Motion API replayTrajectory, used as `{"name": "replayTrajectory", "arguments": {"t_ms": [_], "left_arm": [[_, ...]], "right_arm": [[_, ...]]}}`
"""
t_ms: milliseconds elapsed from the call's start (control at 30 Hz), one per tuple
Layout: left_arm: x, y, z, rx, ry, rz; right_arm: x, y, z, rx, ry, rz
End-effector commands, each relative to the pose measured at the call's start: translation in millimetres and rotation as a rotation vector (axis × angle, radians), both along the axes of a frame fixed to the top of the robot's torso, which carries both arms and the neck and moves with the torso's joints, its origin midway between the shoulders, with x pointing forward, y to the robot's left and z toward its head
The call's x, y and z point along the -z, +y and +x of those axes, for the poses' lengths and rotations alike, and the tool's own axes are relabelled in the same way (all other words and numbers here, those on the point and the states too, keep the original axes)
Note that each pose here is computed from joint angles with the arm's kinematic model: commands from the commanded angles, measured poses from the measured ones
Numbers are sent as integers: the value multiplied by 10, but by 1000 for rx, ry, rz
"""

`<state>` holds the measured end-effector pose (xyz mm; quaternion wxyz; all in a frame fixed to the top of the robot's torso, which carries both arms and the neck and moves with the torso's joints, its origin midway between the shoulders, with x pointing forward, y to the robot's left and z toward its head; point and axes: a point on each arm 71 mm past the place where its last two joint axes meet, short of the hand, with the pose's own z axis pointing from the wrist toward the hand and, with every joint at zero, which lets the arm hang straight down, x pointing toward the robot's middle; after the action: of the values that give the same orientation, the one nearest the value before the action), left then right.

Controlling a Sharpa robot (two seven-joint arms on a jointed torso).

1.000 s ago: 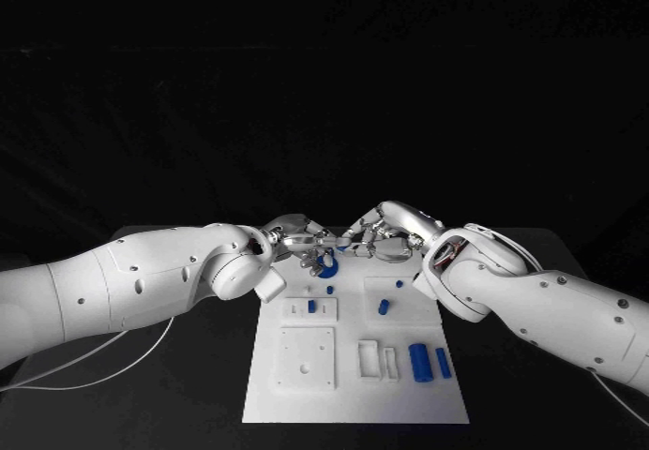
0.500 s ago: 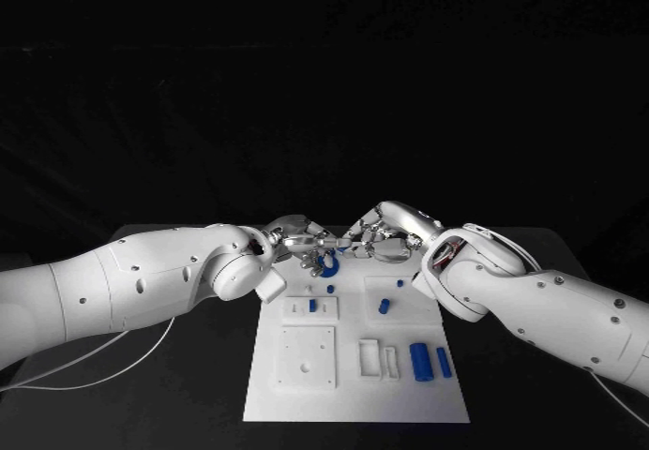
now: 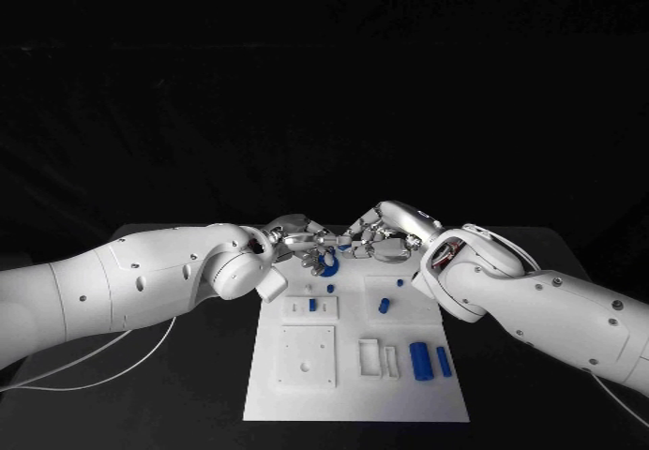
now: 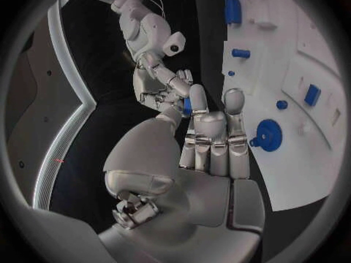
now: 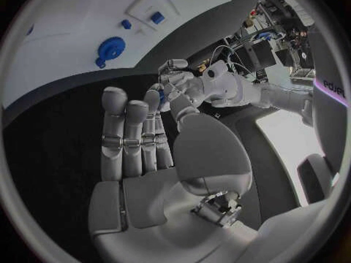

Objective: Assemble the parts on the task board

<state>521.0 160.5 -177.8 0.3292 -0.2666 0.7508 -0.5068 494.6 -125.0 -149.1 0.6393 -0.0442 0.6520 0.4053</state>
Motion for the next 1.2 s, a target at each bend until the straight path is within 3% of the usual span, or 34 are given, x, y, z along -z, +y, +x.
{"name": "replayTrajectory", "arguments": {"t_ms": [33,1200], "left_arm": [[-38,-34,2,3,1,-34],[-10,-8,6,-4,38,-29]], "right_arm": [[25,33,-22,-12,-11,-23],[41,23,-25,-11,9,1]]}}
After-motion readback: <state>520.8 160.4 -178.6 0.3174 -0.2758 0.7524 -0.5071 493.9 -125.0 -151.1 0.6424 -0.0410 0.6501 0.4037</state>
